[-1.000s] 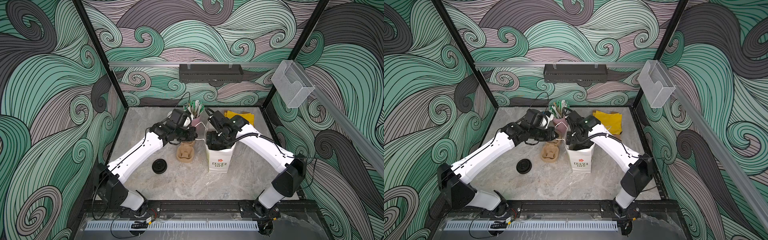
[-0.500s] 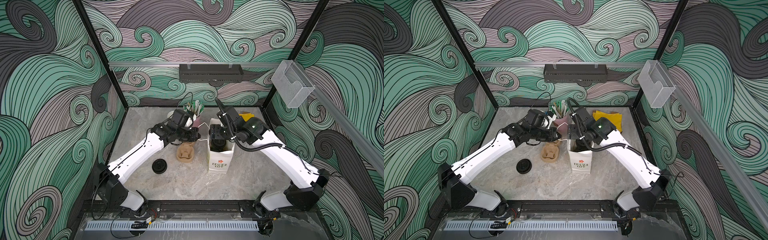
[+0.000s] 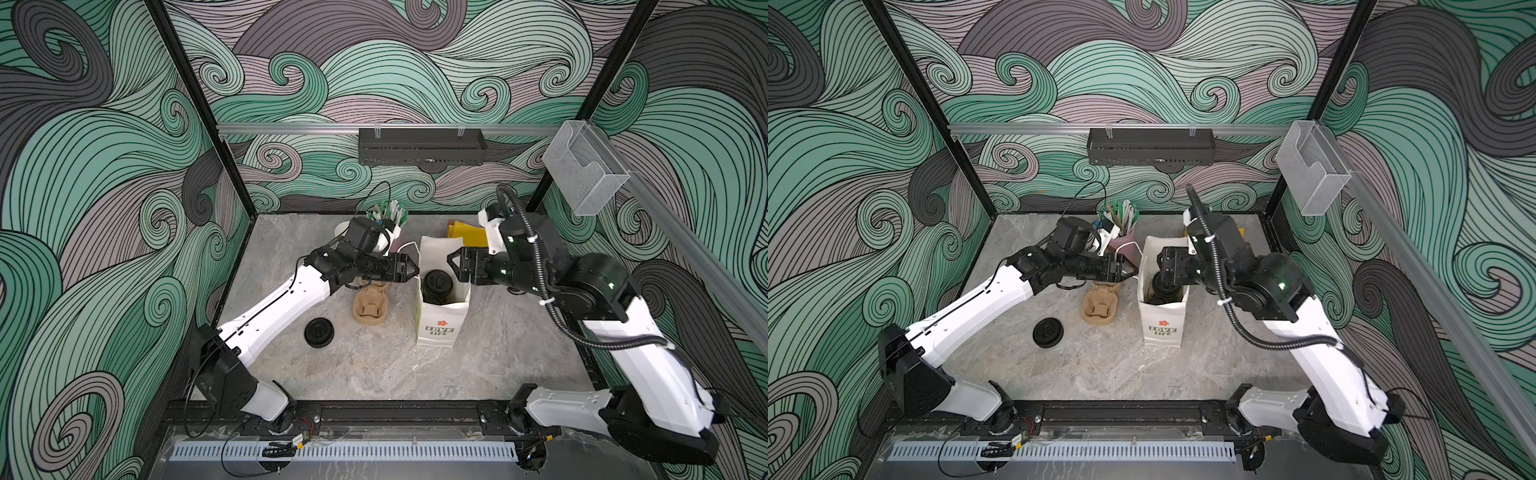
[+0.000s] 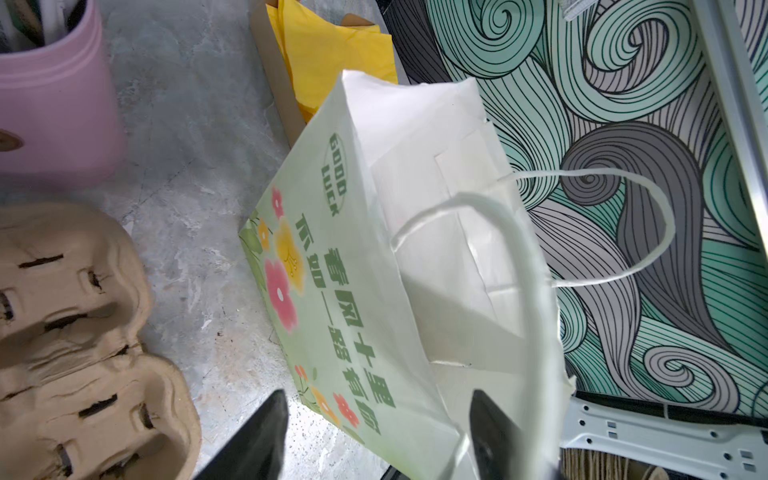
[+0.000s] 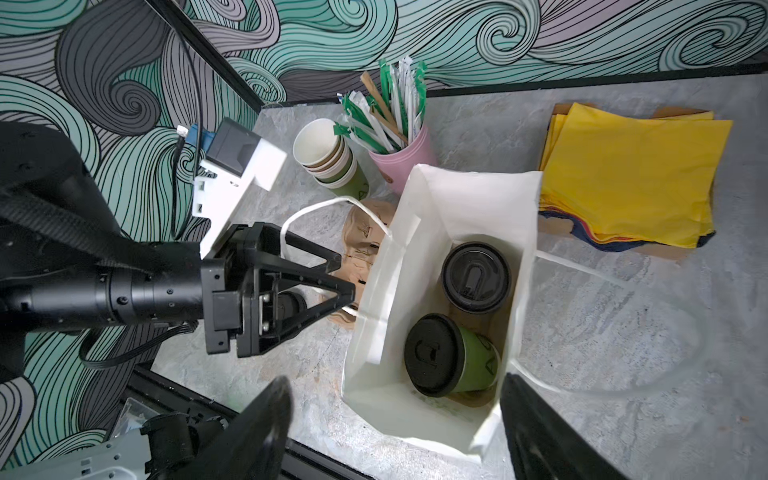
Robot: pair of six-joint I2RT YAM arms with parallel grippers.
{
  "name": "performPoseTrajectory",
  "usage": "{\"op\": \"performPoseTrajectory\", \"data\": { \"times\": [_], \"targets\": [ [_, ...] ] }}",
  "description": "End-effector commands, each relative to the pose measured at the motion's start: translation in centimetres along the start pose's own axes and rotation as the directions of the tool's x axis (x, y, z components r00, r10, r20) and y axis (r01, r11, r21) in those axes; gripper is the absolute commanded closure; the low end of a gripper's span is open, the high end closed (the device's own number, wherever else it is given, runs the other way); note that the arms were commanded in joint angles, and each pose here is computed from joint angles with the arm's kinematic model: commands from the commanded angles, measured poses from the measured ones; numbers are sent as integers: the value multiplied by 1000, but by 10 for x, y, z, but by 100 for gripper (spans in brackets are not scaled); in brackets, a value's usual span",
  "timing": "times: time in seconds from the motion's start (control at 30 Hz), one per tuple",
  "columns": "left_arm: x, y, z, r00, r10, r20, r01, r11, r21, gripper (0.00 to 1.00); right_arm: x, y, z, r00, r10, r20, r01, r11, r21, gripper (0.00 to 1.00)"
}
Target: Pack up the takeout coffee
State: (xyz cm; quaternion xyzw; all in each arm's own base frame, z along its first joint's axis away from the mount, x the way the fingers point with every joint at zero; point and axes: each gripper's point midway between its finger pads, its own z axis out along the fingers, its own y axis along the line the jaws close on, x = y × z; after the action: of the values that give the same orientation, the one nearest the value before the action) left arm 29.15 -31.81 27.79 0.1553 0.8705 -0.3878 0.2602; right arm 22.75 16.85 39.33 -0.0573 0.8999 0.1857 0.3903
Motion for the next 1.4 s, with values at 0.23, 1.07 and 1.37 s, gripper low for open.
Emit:
{"op": "performPoseTrajectory", "data": {
  "times": [0.23,1.07,1.37],
  "targets": [
    [-34,-41,-93,954,163,250,-163,986,-18,1,12,-63,-43,991,102,85,-116,978,174,18],
    [-144,111,-59,960,-94,265,217,849,-483,39,-3,-116,25,973,221,-63,-182,909,376,18],
    [-154,111,7,977,-101,190,180,865,-468,46,-31,-123,48,980,184,-72,-141,908,395,19]
  ]
}}
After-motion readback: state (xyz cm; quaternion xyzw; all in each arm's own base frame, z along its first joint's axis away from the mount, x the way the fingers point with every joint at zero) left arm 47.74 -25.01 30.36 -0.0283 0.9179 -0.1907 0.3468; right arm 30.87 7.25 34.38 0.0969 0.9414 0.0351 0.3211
